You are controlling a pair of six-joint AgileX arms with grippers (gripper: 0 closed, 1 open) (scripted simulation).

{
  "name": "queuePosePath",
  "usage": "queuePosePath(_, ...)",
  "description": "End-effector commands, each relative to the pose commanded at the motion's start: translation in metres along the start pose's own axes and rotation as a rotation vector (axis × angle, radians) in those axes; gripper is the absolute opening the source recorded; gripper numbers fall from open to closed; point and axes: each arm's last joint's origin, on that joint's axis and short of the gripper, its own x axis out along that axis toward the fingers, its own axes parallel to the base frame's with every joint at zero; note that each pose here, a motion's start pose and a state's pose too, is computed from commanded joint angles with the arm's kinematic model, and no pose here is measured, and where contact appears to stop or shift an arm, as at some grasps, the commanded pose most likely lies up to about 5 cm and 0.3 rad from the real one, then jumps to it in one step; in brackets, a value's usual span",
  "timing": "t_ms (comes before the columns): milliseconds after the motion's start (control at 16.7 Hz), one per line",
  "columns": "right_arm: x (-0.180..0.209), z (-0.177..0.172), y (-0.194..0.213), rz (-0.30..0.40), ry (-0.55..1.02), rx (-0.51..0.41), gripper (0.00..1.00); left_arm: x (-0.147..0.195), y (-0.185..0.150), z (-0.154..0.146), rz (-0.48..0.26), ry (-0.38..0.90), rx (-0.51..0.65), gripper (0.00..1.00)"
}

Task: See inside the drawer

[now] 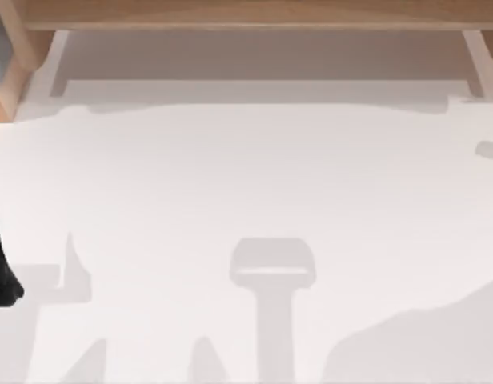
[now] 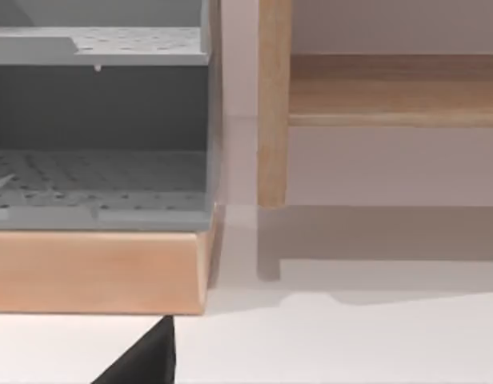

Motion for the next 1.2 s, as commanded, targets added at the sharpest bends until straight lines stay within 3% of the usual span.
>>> queuePosePath(540,0.0,0.0,0.0,0.0,0.0,0.0,0.02,0.0,0.0,0.0,0.0,0.0,0.0,1.0)
queuePosePath(1200,-0.0043,-0.0023,0.0006,0.002,0.007,0.003,0.0,0.0,0.0,0.0,0.0,0.0,0.0,1.0)
